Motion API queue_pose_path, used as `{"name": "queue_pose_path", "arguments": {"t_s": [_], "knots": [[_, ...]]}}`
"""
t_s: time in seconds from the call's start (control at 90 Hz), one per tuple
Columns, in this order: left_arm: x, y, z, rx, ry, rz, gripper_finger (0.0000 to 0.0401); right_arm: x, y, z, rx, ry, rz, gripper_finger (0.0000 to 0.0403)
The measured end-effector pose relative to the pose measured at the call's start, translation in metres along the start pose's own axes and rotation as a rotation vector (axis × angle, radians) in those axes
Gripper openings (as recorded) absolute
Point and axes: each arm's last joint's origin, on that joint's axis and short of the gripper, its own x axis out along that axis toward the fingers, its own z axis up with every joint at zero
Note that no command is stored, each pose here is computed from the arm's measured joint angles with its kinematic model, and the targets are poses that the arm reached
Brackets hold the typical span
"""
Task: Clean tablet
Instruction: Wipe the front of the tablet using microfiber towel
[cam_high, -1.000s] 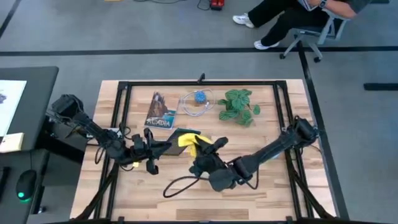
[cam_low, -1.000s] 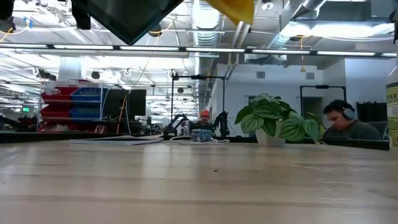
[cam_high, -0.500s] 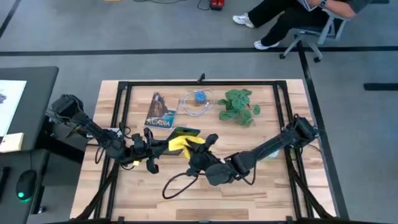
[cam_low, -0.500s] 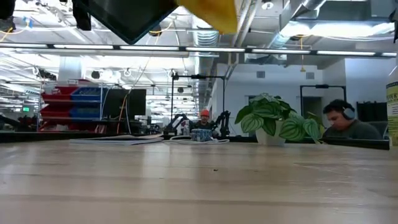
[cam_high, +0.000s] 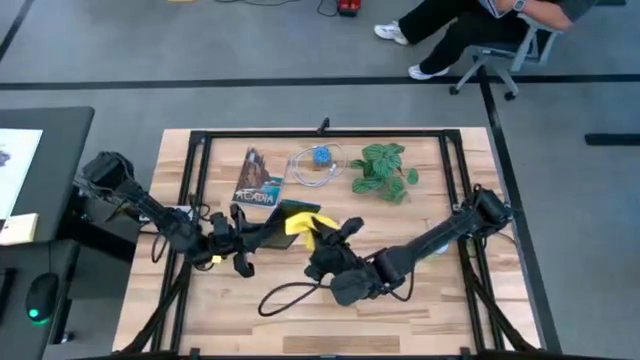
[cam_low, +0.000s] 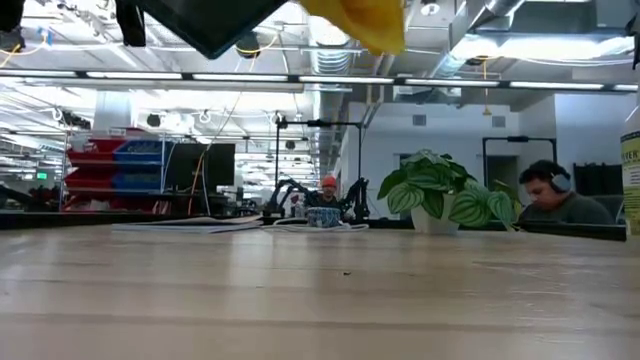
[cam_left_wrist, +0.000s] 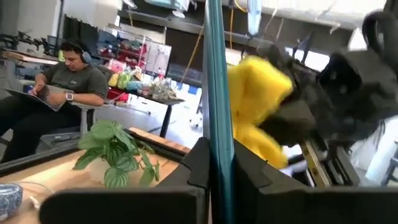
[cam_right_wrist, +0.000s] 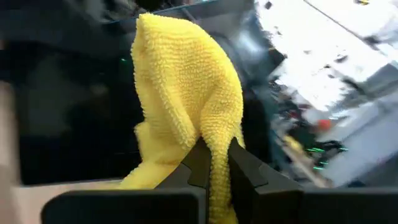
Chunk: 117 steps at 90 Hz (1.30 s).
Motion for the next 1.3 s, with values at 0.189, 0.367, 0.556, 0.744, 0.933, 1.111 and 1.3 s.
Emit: {"name": "queue_pose_path", "arguments": {"t_s": [0.189,0.367,0.556,0.744,0.933,1.111,1.3], "knots": [[0.003,0.003,0.007,0.016,-0.053,0.019,0.001,0.021,0.028,-0.018,0.012,-0.007,0.187,0.0009],[0.005,0.005,0.004,0.033,-0.036,0.03,0.001,0.029,0.041,-0.027,-0.007,-0.005,0.21,0.0009],[0.005,0.005,-0.005,0.025,0.03,0.023,0.001,0.017,0.023,-0.013,-0.067,-0.02,0.127,0.0008],[0.004,0.005,-0.015,0.0,0.095,0.028,0.001,0.007,-0.009,0.004,-0.096,0.003,-0.021,0.0008],[0.005,0.005,-0.01,0.018,0.063,0.028,0.001,0.013,-0.008,-0.002,-0.071,0.0,0.097,0.0008],[0.005,0.005,-0.005,0.057,0.026,0.041,0.001,0.032,0.016,-0.02,-0.008,0.026,0.301,0.0008],[0.004,0.004,-0.004,0.091,0.023,0.045,0.001,0.039,0.039,-0.038,-0.068,0.058,0.505,0.0008]]}}
